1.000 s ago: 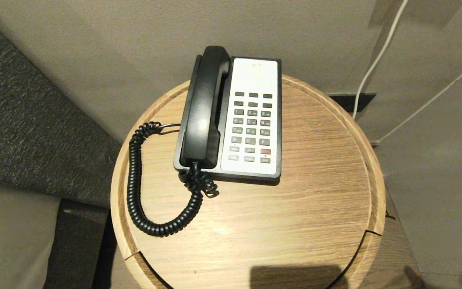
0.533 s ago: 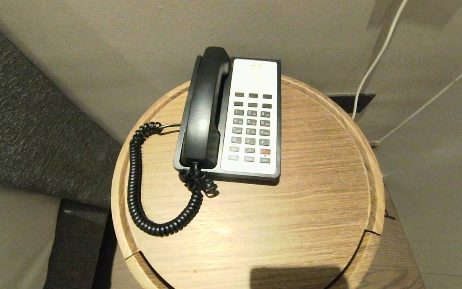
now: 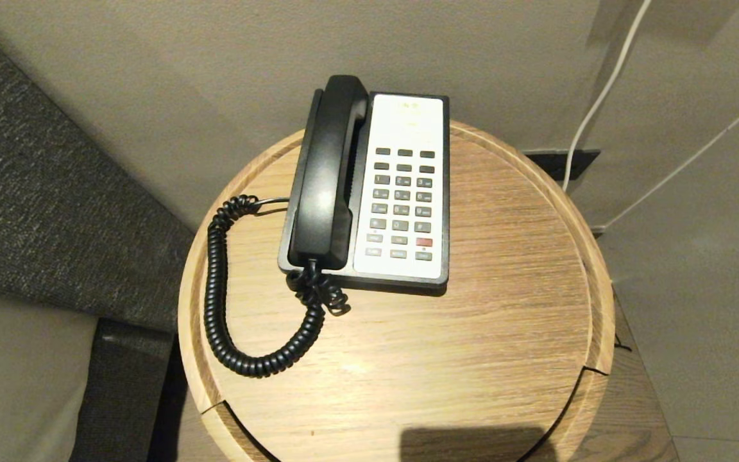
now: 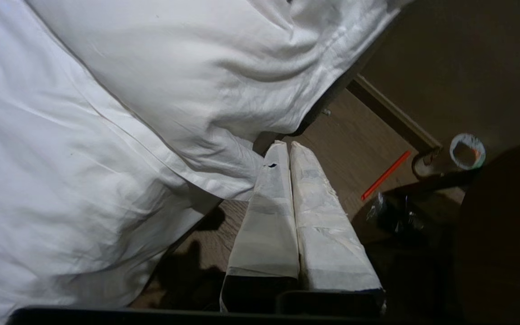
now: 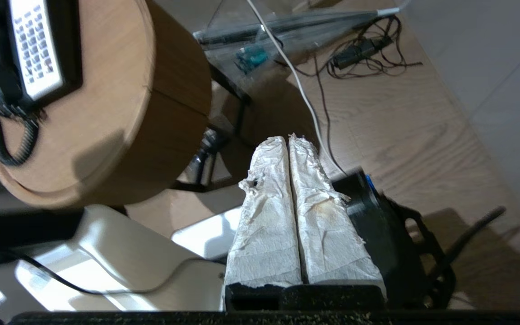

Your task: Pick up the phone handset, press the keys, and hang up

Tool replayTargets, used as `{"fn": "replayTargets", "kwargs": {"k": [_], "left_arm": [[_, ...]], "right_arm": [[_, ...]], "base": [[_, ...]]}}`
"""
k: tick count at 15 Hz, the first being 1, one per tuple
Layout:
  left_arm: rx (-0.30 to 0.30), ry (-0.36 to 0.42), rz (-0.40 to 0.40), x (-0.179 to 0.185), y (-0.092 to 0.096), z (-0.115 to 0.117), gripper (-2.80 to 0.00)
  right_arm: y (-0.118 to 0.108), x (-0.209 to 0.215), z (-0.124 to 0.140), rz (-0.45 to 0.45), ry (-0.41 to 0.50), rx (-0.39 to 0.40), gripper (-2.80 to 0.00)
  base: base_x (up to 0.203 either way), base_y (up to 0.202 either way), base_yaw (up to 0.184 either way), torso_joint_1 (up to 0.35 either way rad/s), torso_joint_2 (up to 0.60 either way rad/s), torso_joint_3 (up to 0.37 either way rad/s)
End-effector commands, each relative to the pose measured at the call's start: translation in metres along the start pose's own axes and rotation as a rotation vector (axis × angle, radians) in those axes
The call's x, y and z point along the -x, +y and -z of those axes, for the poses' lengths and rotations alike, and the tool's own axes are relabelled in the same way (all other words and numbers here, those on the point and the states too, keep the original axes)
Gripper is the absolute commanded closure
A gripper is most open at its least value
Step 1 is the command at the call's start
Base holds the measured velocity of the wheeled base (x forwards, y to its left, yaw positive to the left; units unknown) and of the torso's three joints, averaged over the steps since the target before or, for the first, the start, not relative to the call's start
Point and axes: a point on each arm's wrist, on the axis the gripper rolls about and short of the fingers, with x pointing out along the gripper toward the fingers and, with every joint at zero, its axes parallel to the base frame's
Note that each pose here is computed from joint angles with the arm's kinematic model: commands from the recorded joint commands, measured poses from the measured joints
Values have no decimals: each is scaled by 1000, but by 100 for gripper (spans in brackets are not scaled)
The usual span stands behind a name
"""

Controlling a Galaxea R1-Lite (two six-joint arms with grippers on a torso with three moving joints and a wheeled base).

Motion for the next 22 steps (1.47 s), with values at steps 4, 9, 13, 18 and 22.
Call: {"fn": "replayTargets", "kwargs": {"k": [4,9,13,18,22], "left_arm": [[-152,-2,158,-25,-1,32,0],[-356,-27,285,-90,-19,78,0],[-412,-45,391,-114,-21,107,0],[-540,-34,538,-118,-22,116,0],[-553,-72,567,-121,-23,119,0]], "right_arm": [[-6,-57,15,26,84,76,0],[-25,-175,57,-3,44,249,0],[-39,-210,86,-49,-92,393,0],[-39,-211,85,-51,-104,401,0],[-39,-211,86,-49,-100,393,0]], "base": [[0,0,0,0,0,0],[0,0,0,0,0,0],[0,0,0,0,0,0],[0,0,0,0,0,0],[0,0,0,0,0,0]]}}
